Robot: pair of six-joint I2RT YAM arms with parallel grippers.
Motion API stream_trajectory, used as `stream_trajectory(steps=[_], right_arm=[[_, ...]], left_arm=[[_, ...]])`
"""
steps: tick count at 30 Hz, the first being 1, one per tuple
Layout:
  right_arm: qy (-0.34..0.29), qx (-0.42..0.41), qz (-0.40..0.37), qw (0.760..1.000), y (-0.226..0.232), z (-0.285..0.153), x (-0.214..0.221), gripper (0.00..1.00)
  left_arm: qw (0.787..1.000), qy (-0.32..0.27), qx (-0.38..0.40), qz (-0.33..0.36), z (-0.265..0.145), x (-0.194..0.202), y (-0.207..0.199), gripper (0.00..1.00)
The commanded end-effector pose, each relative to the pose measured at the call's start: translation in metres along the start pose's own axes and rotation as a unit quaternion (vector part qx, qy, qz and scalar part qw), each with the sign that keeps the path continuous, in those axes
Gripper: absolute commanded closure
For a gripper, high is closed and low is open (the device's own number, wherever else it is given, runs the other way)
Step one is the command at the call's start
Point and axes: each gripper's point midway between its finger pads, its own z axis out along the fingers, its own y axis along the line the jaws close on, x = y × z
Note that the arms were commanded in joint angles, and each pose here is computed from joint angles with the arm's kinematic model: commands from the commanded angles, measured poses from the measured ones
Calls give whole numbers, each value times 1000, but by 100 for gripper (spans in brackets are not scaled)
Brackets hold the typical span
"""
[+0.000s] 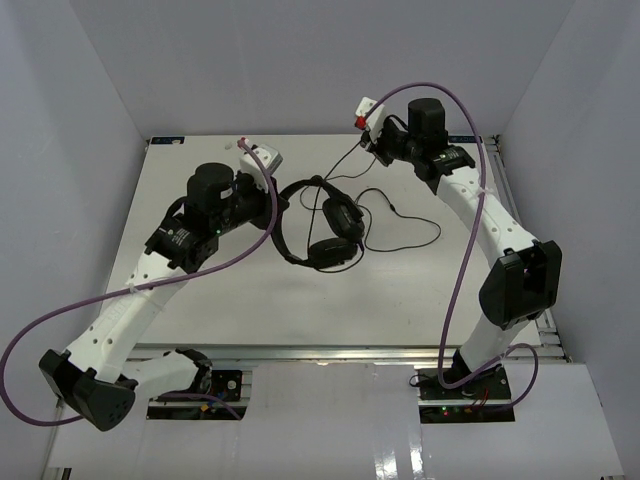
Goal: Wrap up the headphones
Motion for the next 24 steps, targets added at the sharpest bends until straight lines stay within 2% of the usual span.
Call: stream_trajectory(steps=[1, 3, 6, 9, 11, 12, 14, 16, 17, 21, 24], right_arm=[[-87, -75, 83, 990, 17, -14, -25, 92], [-115, -99, 111, 982, 22, -21, -29, 92], [-118, -115, 136, 977, 30, -21, -23, 92], [-124, -174, 186, 959, 55, -16, -17, 92], [-147, -251, 243, 925, 86, -21, -24, 92], [-160, -255, 234, 925, 91, -18, -25, 92], [-181, -313, 286, 887, 123, -24, -42, 92], [-217, -360, 274, 865, 156, -29, -71, 92], [-211, -375, 284, 857, 167, -29, -75, 92], [-228, -403, 278, 842, 187, -32, -105, 88], [-238, -406, 282, 836, 191, -33, -112, 86]], left_arm=[[999, -46, 17, -9, -17, -40, -12, 100], [999, -49, 16, -8, -17, -45, -12, 100], [997, -67, 28, -9, -22, -64, -17, 100], [995, -84, 52, -32, -25, -84, -28, 100], [991, -102, 61, -55, -28, -107, -33, 100], [991, -108, 63, -55, -28, -115, -33, 100], [987, -118, 74, -84, -24, -133, -39, 100], [983, -129, 81, -101, -21, -151, -42, 100], [982, -132, 82, -106, -20, -156, -43, 100], [976, -159, 81, -126, -24, -185, -45, 100], [972, -178, 81, -134, -31, -202, -46, 100]])
